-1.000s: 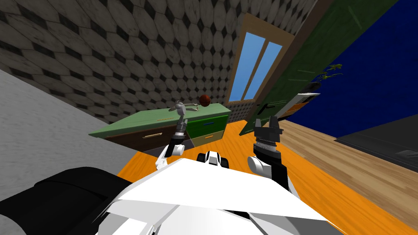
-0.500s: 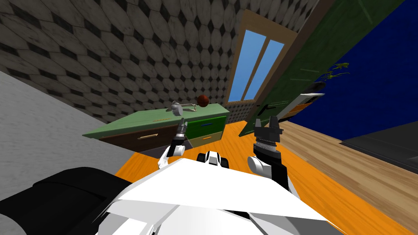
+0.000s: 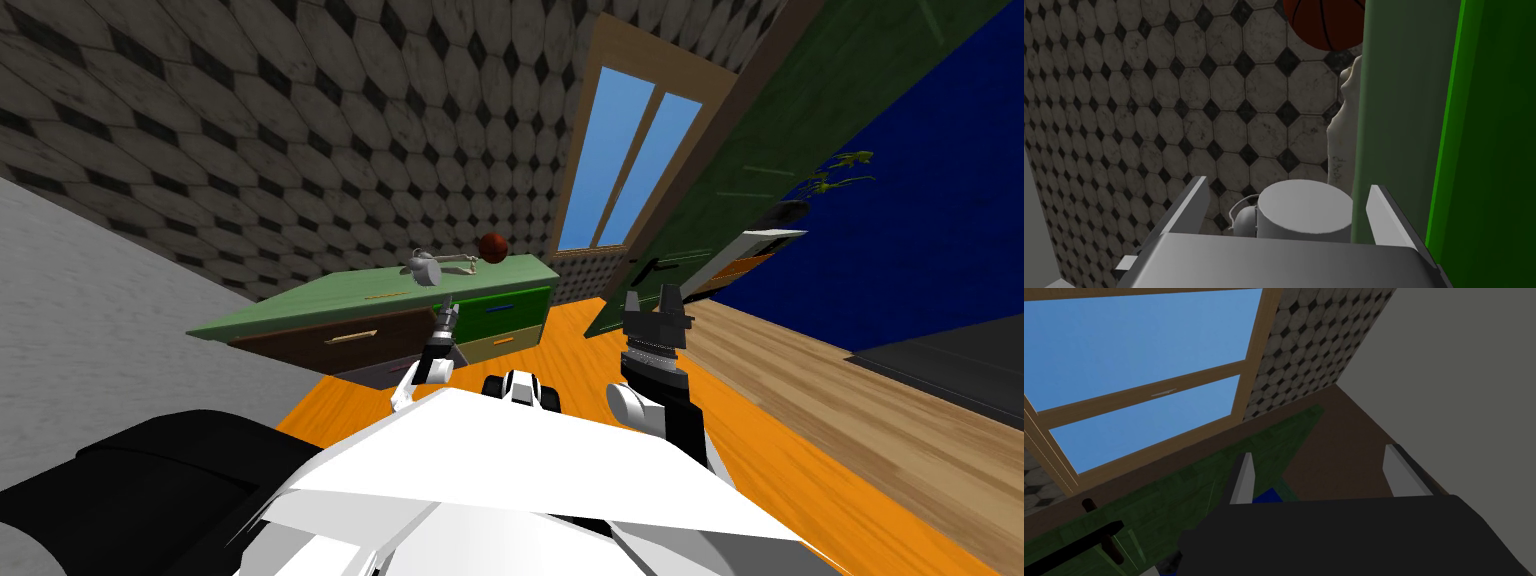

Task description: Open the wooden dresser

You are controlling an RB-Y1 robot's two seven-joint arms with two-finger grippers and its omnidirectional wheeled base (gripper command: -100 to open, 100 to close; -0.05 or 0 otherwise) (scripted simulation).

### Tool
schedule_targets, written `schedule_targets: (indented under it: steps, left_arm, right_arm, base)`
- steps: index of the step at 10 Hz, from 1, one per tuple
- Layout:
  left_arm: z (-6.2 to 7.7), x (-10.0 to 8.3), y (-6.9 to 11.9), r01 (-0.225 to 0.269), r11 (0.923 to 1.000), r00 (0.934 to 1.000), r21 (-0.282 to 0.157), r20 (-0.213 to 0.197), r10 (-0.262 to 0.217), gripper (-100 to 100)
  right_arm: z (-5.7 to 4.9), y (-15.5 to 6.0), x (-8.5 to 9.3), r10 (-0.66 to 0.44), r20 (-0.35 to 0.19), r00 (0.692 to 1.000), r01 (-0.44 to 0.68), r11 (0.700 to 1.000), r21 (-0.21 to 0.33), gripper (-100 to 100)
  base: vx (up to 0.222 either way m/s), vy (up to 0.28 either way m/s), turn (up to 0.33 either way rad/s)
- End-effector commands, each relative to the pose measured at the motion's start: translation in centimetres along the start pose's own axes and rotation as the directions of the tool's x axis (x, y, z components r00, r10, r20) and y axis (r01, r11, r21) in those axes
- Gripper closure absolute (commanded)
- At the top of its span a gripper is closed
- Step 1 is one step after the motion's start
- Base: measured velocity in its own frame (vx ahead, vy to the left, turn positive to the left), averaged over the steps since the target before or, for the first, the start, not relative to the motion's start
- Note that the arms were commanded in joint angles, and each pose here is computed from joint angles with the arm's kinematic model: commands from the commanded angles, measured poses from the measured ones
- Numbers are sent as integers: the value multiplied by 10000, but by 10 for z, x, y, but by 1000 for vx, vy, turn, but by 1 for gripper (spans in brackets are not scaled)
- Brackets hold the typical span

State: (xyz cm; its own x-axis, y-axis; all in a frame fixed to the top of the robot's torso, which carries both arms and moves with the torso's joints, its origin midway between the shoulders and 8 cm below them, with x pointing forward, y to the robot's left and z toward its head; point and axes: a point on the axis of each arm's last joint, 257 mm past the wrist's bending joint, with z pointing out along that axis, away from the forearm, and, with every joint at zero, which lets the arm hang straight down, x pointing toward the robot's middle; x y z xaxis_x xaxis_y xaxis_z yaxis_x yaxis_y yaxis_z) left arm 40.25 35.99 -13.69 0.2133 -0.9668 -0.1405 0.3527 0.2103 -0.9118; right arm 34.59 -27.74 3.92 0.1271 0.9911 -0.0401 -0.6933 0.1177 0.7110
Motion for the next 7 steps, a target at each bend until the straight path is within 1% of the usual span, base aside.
schedule_targets:
  steps: [1, 4, 7]
  left_arm:
    - [-6, -6, 20, -143, 9992, 9999, -368, 7, 144, -100]
    - [-13, -14, 44, -321, 9963, 9995, -794, 13, 323, -100]
    - [-22, -22, 70, -419, 9910, 9990, -1275, 105, 435, -100]
  right_arm:
    - [0, 0, 0, 0, 0, 10000, 0, 10000, 0, 0]
    - [0, 0, 0, 0, 0, 10000, 0, 10000, 0, 0]
    - [0, 0, 0, 0, 0, 10000, 0, 10000, 0, 0]
  base:
    - [46, -81, 34]
    - [65, -85, 28]
    - [77, -109, 32]
